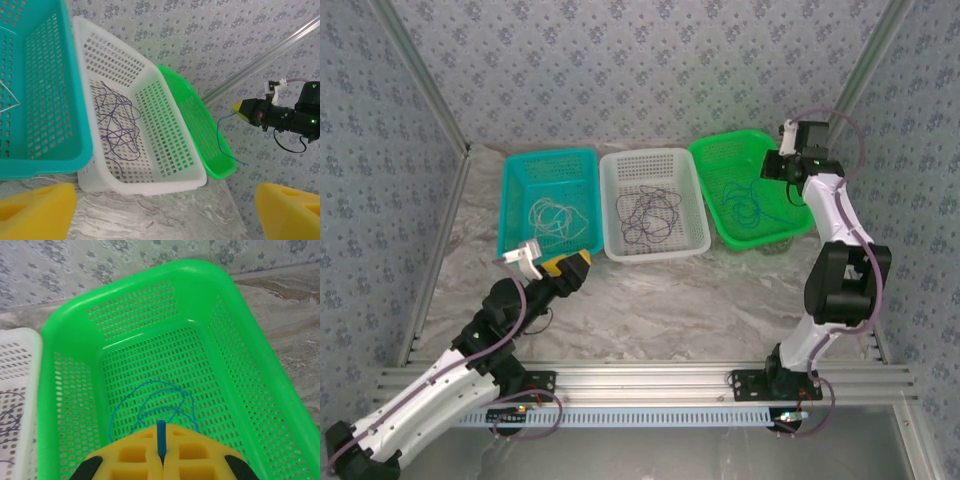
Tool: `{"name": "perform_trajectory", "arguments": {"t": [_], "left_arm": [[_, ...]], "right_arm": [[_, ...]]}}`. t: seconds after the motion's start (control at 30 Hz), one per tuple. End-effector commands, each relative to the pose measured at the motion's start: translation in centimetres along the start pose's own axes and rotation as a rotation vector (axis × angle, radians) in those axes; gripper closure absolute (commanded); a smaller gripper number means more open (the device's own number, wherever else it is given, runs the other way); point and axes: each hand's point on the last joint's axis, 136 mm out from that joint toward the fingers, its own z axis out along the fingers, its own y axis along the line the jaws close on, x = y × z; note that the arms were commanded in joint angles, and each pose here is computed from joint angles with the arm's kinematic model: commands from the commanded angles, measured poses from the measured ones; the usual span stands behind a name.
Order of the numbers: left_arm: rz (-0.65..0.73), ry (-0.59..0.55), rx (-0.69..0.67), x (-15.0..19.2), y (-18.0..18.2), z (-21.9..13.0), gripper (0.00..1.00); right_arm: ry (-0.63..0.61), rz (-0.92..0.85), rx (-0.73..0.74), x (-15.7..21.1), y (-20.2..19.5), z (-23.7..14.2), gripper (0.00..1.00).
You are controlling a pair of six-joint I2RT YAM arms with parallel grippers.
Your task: Untangle the cables
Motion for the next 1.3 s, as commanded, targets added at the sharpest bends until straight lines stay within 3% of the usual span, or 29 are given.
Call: {"name": "perform_trajectory", "arguments": {"t": [0.0, 0.1, 0.17, 0.27, 0.3, 0.33, 0.37, 0.47, 0.67, 0.83, 1.0, 1.13, 1.27], "left_arm": [[-0.005, -0.012, -0.020, -0.2, 0.3, -0.3, 0.08], [-0.001, -0.018, -0.031, -0.3, 0.5, -0.3, 0.08], [0.001, -0.020, -0.036, -0.3, 0.6, -0.3, 0.08], [0.004, -0.020, -0.041, -0.3, 0.7, -0.4, 0.08], [0.006, -0.021, -0.042, -0.3, 0.8, -0.4, 0.08], [0.007, -0.023, -0.047, -0.4, 0.9, -0.4, 0.08], [0.009, -0.023, -0.053, -0.4, 1.0, -0.4, 0.08], [0.016, -0.023, -0.065, -0.4, 1.2, -0.6, 0.08], [0.139, -0.060, -0.169, -2.0, 2.2, -1.7, 0.08], [0.365, -0.134, -0.391, -4.8, 4.8, -3.3, 0.08], [0.594, -0.194, -0.544, -7.2, 5.8, -3.6, 0.07], [0.774, -0.197, -0.724, -8.8, 7.7, -3.3, 0.06], [0.823, -0.152, -0.778, -9.2, 9.9, -1.7, 0.06]], "right_arm": [[-0.022, 0.013, -0.019, -1.1, -0.3, 0.5, 1.00], [-0.004, 0.013, -0.023, -0.7, -0.4, 1.4, 1.00], [0.011, 0.014, -0.012, -0.5, -0.7, 1.8, 0.86], [0.033, 0.026, -0.064, -0.1, -0.1, 2.0, 0.78], [0.029, 0.031, -0.081, -0.1, 0.2, 1.9, 0.64], [0.020, 0.034, -0.094, -0.2, 0.4, 1.7, 0.39], [0.015, 0.040, -0.098, -0.3, 0.5, 1.4, 0.26], [-0.018, 0.038, -0.066, -0.6, 0.2, 0.2, 0.08], [-0.178, 0.004, 0.049, 0.5, -1.0, -4.4, 0.06], [-0.344, -0.082, 0.138, 5.7, -1.5, -7.4, 0.04], [-0.369, -0.143, 0.143, 10.6, -1.3, -6.4, 0.06], [-0.400, -0.216, 0.123, 13.0, 0.2, -5.5, 0.00], [-0.385, -0.222, 0.171, 14.5, -0.5, -4.3, 0.00]]}}
